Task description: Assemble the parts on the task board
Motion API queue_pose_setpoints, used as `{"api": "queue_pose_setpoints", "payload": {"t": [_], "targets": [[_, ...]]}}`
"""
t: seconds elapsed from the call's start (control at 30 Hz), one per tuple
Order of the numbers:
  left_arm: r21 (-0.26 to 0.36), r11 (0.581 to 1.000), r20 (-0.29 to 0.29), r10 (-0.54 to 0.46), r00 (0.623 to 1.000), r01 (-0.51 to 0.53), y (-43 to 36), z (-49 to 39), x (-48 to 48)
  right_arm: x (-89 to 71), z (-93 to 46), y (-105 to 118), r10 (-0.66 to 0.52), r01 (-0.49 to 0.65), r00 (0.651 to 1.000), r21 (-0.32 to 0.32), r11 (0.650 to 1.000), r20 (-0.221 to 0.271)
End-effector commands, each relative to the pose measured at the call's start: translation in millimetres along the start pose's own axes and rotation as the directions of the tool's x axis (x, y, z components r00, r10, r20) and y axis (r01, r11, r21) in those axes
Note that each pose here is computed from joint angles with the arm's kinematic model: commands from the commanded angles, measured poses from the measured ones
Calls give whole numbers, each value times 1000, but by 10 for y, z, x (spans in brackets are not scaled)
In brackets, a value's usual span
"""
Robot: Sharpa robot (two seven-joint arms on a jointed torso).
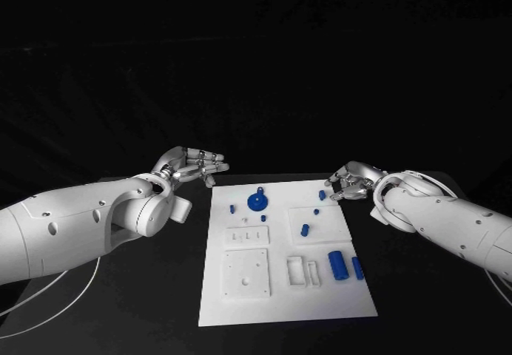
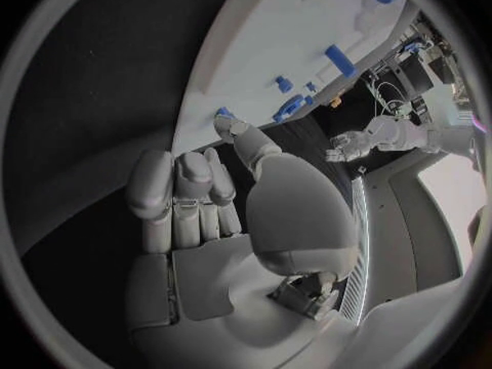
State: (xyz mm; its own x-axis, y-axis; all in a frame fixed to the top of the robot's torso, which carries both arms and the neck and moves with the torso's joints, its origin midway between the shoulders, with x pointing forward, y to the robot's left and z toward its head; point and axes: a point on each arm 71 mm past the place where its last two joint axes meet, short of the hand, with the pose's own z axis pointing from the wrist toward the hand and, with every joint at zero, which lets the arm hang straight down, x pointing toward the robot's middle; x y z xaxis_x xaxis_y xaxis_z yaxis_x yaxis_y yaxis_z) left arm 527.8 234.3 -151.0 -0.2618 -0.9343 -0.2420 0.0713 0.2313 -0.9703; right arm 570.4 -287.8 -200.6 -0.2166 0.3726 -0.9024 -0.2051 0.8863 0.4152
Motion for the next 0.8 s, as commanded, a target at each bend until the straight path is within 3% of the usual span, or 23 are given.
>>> {"api": "queue_pose_setpoints", "payload": {"t": [0.03,0.2,0.5,0.8], "targets": [[17,1000,-16,-3,1000,3,-18,2,19,56,3,21,-8,7,999,-18,1000,-48],[17,1000,-17,-3,1000,3,-18,3,19,98,7,36,-3,2,999,-21,1000,-53],[15,1000,-18,-3,1000,3,-17,4,20,149,34,26,40,-40,999,-10,999,3],[16,1000,-14,-2,1000,3,-19,-1,11,245,52,51,55,-55,998,-11,998,-2]]}}
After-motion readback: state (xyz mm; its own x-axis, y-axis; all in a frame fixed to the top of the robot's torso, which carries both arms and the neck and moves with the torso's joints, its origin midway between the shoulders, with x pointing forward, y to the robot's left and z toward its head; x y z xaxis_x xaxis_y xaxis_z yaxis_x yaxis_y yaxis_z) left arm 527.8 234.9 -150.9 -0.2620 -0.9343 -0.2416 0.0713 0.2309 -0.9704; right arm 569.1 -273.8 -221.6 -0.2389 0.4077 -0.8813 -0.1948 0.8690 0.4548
